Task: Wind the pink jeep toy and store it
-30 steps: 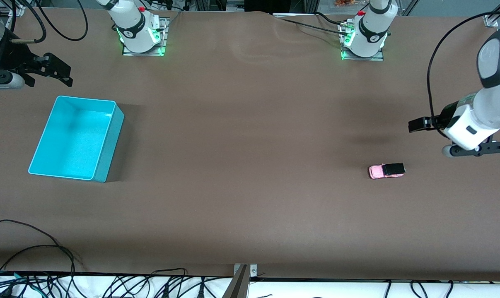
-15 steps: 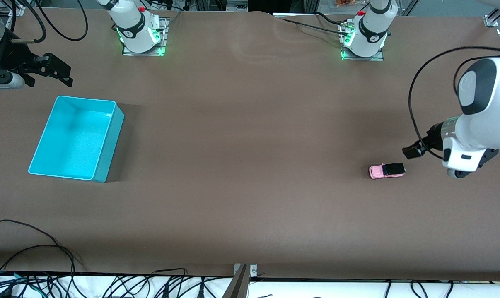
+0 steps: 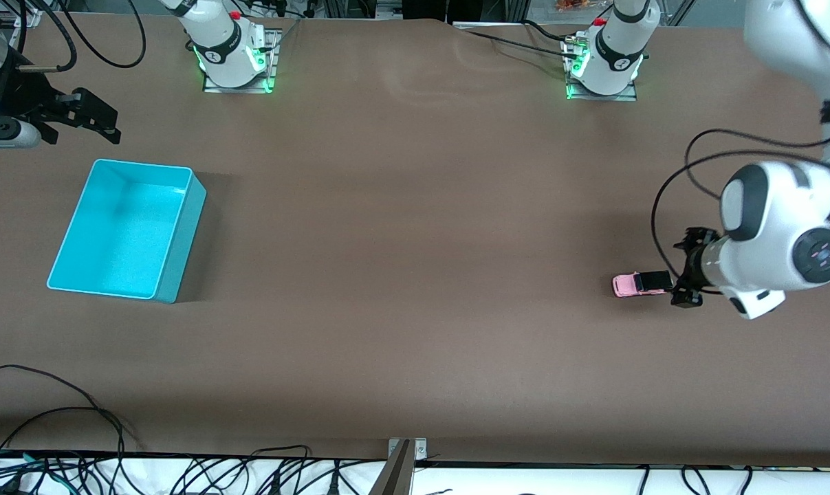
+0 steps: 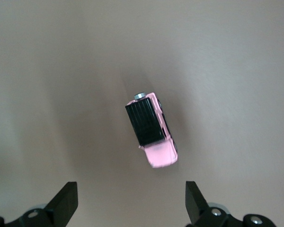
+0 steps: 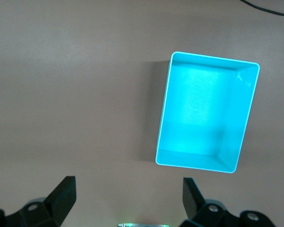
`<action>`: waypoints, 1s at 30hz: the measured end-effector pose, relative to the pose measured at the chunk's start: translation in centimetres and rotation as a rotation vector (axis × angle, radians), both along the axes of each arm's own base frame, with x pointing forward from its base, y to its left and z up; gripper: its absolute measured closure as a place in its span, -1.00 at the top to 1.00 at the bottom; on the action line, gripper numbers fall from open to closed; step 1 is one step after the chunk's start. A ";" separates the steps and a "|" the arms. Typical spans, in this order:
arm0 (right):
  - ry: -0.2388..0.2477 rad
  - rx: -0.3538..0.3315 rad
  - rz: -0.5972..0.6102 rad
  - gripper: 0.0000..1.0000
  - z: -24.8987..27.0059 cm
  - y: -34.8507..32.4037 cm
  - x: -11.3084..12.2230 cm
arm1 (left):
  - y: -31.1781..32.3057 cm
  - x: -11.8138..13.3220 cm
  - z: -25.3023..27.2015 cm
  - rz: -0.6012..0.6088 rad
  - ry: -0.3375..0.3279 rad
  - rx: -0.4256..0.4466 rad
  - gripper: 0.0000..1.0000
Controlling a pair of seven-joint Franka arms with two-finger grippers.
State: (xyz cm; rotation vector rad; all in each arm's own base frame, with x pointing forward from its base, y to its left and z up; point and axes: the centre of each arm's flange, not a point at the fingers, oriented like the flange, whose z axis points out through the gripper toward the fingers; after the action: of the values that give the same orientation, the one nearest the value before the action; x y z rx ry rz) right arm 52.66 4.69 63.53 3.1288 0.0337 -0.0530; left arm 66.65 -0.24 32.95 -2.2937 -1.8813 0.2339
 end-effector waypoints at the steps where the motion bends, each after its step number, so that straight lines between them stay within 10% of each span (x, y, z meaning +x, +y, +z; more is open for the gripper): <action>1: 0.000 0.000 0.000 1.00 0.0 0.0 0.0 | 0.1 0.1 -0.9 0.020 -0.001 0.005 1.00; 30: 0.001 0.000 0.000 1.00 0.0 0.0 0.0 | 2.4 -2.7 -12.5 0.306 -0.062 0.104 0.80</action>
State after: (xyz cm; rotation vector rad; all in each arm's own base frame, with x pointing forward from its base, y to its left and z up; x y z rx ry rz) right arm 52.66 4.69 63.52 3.1288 0.0336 -0.0540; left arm 63.90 2.15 20.45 -1.9624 -2.2155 0.0999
